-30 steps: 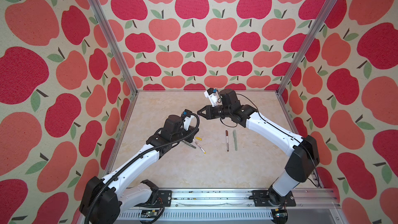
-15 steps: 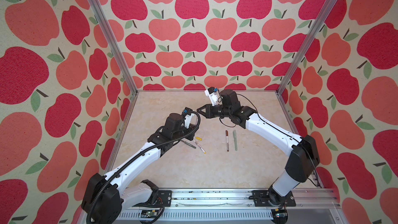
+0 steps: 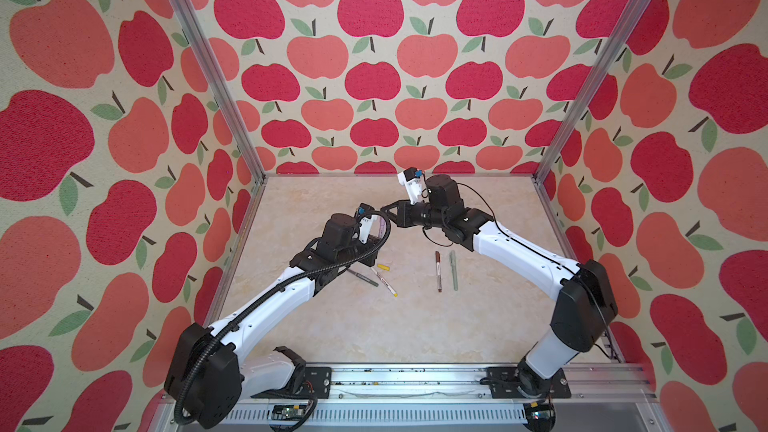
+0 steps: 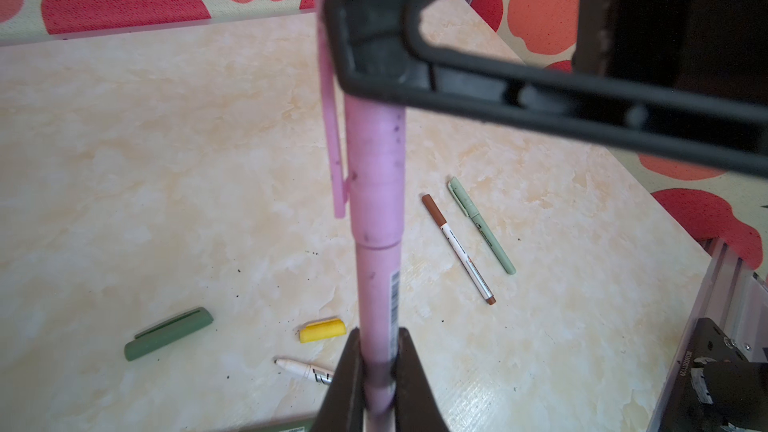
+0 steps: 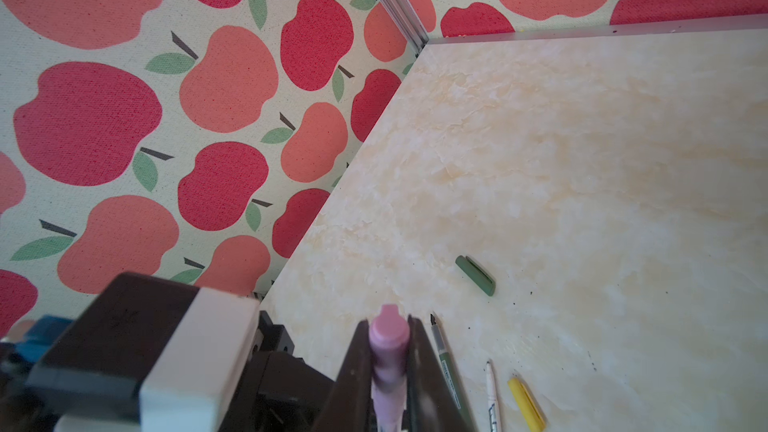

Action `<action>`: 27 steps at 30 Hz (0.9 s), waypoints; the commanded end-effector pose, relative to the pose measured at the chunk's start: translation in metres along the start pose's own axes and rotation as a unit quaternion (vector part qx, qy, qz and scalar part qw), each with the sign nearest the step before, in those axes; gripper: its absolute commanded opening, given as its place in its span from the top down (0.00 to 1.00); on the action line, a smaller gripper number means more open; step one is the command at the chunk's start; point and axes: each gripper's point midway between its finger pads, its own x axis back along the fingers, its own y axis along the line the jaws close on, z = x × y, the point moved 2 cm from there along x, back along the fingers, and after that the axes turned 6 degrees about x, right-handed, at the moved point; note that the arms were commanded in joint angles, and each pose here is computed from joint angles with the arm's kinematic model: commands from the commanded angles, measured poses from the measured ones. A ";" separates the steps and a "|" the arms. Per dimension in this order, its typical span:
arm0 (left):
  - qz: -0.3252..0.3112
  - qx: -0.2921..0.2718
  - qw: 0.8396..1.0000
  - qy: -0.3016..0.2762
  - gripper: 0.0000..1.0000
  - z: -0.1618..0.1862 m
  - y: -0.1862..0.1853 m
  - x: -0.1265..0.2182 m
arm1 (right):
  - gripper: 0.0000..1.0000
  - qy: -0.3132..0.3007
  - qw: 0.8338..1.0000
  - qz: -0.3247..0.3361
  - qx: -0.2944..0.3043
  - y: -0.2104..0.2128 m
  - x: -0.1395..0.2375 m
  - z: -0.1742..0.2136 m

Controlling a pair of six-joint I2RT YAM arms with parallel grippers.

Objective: Insert the pens into the pen caps
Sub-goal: 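Press the pink cap down onto the pen with the right gripper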

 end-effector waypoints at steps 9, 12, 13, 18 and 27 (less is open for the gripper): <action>0.040 -0.065 0.966 -0.247 1.00 -0.138 -0.034 0.051 | 0.92 0.165 0.983 -0.002 -0.081 -0.009 -0.013 0.104; 0.036 -0.064 0.966 -0.250 1.00 -0.139 -0.031 0.052 | 0.92 0.167 0.982 -0.005 -0.083 -0.007 -0.014 0.107; 0.035 -0.064 0.965 -0.251 1.00 -0.140 -0.030 0.053 | 0.92 0.166 0.983 -0.005 -0.084 -0.007 -0.015 0.107; 0.031 -0.062 0.965 -0.254 1.00 -0.142 -0.026 0.055 | 0.92 0.167 0.982 -0.010 -0.088 -0.005 -0.016 0.110; 0.032 -0.054 0.969 -0.241 1.00 -0.131 -0.022 0.051 | 0.89 0.157 0.984 -0.010 -0.079 -0.003 -0.014 0.100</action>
